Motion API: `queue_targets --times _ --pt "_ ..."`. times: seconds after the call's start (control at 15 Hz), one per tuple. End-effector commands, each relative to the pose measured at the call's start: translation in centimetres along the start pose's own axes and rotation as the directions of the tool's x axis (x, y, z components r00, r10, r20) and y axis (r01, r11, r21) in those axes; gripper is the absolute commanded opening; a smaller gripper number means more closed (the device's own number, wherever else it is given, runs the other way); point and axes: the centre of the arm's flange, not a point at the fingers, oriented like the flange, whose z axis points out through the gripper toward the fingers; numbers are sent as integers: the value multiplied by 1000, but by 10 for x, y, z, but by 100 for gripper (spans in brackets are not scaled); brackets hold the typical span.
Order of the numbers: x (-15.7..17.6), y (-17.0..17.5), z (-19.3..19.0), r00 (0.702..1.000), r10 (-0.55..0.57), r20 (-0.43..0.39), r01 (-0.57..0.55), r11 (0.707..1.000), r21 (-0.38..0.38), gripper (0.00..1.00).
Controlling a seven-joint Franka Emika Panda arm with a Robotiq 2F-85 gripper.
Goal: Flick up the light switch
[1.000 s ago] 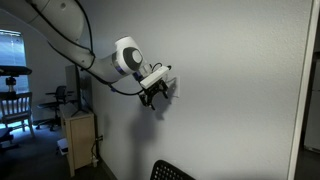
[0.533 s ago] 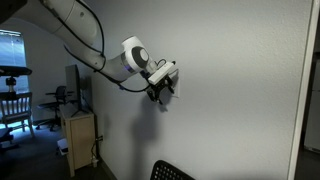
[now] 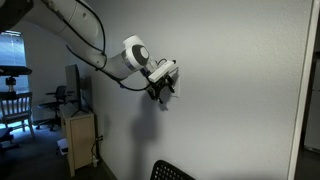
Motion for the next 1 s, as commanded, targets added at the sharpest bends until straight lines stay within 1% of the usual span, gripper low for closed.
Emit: queue_targets --times 0.0,0.53,0.6,0.8,0.93 --pt "0 27 -3 999 -24 22 25 998 -58 100" --pt "6 35 -32 998 -41 52 45 995 -84 100" --pt "7 42 -40 998 -43 52 49 993 -106 100" --pt "9 39 -39 997 -46 62 51 994 -93 100" --pt "8 37 -37 997 -35 61 40 997 -71 100"
